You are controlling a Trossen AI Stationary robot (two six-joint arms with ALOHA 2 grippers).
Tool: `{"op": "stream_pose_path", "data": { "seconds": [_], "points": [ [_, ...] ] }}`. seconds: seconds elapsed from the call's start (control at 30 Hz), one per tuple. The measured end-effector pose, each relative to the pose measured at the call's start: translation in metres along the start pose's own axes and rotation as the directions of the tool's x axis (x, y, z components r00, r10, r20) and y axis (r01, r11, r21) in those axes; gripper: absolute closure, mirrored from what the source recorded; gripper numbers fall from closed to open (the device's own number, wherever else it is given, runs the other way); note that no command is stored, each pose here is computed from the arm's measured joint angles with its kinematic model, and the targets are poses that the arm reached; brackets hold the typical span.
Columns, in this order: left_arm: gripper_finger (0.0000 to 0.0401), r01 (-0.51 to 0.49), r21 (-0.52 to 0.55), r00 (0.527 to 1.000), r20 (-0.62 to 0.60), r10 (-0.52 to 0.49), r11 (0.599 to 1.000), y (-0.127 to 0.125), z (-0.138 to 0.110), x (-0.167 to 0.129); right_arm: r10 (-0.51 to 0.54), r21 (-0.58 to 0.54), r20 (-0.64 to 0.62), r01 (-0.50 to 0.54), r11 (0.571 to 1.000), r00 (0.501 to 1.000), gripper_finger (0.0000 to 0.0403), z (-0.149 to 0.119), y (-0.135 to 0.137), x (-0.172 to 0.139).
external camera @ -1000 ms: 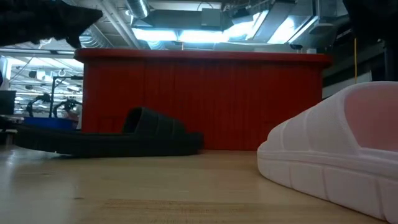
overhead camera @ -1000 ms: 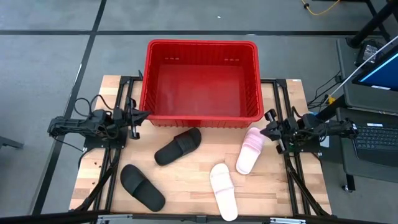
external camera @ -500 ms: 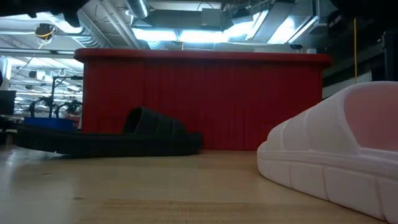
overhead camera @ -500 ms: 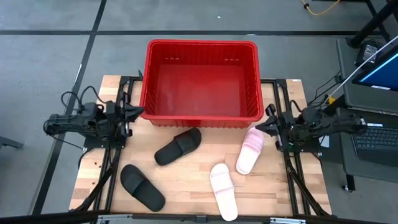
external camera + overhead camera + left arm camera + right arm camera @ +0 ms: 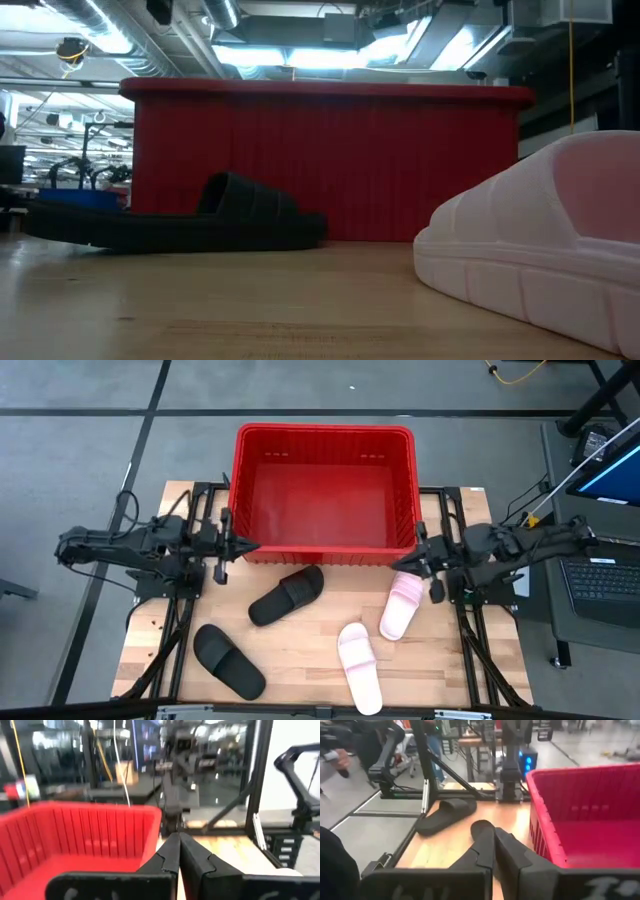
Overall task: Pick and place slides into bin
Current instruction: Put the bottom pink slide into the red bin
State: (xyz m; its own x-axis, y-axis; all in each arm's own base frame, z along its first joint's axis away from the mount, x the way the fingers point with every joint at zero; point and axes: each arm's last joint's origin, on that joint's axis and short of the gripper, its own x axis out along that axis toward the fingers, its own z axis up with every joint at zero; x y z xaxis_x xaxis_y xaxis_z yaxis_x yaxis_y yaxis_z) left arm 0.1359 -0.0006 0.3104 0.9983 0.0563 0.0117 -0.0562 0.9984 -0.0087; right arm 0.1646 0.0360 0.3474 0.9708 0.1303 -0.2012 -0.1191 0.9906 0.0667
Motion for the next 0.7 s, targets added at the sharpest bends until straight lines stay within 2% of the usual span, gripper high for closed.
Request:
{"op": "stream_pose_path", "data": {
  "seconds": [0.1,0.2,0.3,0.4,0.53,0.7],
  "points": [
    [0.0400,-0.012,-0.092,0.999,-0.048,0.007,0.996,0.000,0.012,0.004,0.019,0.027,-0.007,-0.019,0.999,1.000,0.0385,0.012,0.006,0.007],
    [0.0399,-0.019,-0.096,0.997,-0.082,0.011,0.995,0.000,0.027,0.004,0.043,-0.015,0.002,-0.043,0.999,0.999,0.0386,0.021,0.011,0.010],
    [0.0400,-0.014,-0.012,0.991,-0.131,0.012,1.000,0.000,0.030,0.002,0.050,-0.145,0.015,-0.048,0.988,0.999,0.0385,0.026,0.012,0.011],
    [0.0400,-0.004,0.096,0.991,-0.131,0.016,0.995,0.001,0.031,0.000,0.050,-0.202,0.031,-0.043,0.979,0.998,0.0385,0.027,0.013,0.016],
    [0.0394,-0.001,0.125,0.992,-0.127,0.017,0.992,0.001,0.032,0.000,0.051,-0.171,0.043,-0.043,0.984,0.998,0.0385,0.028,0.014,0.022],
    [0.0391,-0.001,0.126,0.992,-0.127,0.017,0.992,0.001,0.032,0.000,0.054,-0.073,0.059,-0.050,0.996,0.997,0.0385,0.028,0.016,0.032]
  ]
}}
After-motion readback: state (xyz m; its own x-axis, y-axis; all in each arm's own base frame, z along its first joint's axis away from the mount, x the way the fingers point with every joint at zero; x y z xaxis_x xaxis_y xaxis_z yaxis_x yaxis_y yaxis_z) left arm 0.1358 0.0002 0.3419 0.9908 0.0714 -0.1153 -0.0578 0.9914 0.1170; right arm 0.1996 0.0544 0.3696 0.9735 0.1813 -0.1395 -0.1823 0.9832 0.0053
